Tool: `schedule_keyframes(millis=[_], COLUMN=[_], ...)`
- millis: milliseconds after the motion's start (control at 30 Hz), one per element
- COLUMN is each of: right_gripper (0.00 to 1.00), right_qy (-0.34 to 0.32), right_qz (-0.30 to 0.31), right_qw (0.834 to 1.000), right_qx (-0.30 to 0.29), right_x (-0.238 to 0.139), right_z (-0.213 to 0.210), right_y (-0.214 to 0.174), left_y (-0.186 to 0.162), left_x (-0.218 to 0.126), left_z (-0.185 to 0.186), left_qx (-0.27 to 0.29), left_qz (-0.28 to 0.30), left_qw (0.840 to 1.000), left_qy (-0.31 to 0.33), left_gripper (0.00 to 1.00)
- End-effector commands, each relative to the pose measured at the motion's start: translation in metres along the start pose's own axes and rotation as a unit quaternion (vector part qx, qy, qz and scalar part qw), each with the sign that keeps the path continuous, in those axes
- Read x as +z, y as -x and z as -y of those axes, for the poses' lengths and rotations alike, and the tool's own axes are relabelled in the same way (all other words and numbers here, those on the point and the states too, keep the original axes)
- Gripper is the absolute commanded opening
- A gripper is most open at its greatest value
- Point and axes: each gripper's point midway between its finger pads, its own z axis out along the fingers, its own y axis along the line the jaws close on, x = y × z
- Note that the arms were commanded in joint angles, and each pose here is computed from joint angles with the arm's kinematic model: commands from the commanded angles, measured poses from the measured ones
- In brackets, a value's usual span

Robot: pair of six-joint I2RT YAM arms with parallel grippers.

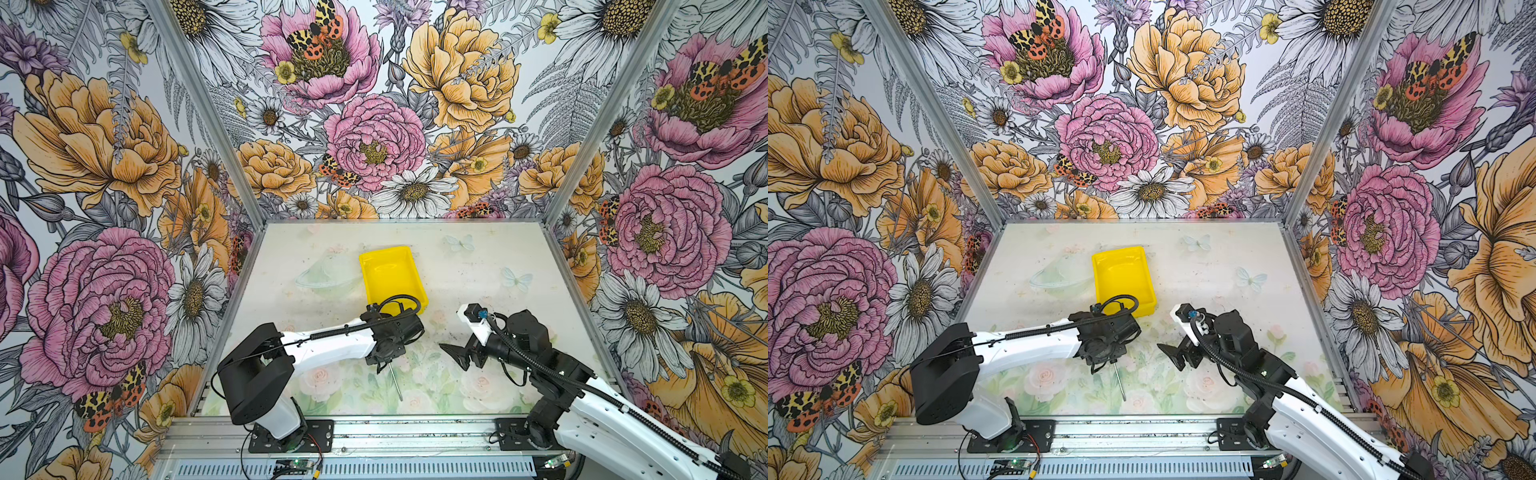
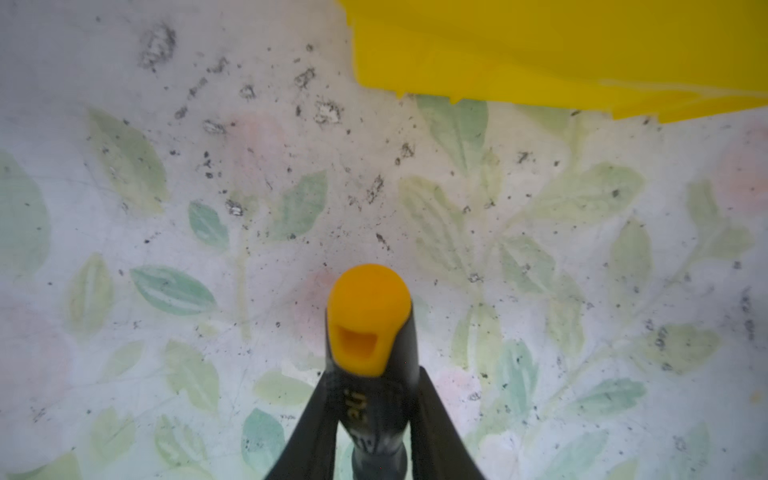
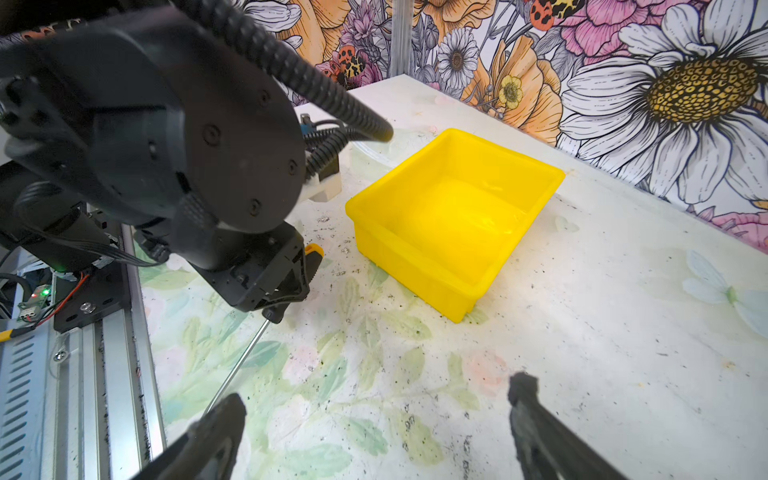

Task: Put the screwdriver in the bin
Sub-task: 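Lift the screwdriver with the left gripper and carry it over the yellow bin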

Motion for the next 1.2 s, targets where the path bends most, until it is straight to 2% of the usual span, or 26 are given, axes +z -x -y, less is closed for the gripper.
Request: schedule_keyframes(millis=[0,267,467,667,833,967,1167], right_gripper=[0.99,0.99,0.99,0.99,0.99,0.99,1.00], right_qy=[-0.014,-0.038,-0.041,-0.029,-0.028,-0.019,-0.026], right_qz=[0.006,0.012,0.018,0.029,0.026,0.020,0.018], right_qw=[1.000,0.999,0.999,0.999,0.999,0.999,0.999], right_qx=[0.004,0.016,0.029,0.011,0.012,0.021,0.025], right_x=[-0.001,-0.003,-0.002,-0.003,-0.001,0.003,0.003], right_z=[0.004,0.016,0.021,0.019,0.024,0.024,0.028], right_y=[0.001,0.010,0.026,0.043,0.047,0.046,0.044], left_y=[0.022,0.079,0.145,0.208,0.241,0.255,0.252], left_x=[-0.026,-0.054,-0.063,-0.065,-0.056,-0.028,0.007], left_z=[0.007,0.019,0.030,0.043,0.053,0.064,0.074], left_qx=[0.020,0.028,0.028,0.027,0.019,0.029,0.035], left_qz=[0.043,0.090,0.113,0.137,0.154,0.144,0.112], left_qw=[0.999,0.995,0.993,0.989,0.987,0.989,0.993], left_qy=[-0.015,-0.028,-0.036,-0.039,-0.030,-0.018,-0.014], left_gripper=[0.00,0.00,0.00,0.00,0.00,0.00,0.00])
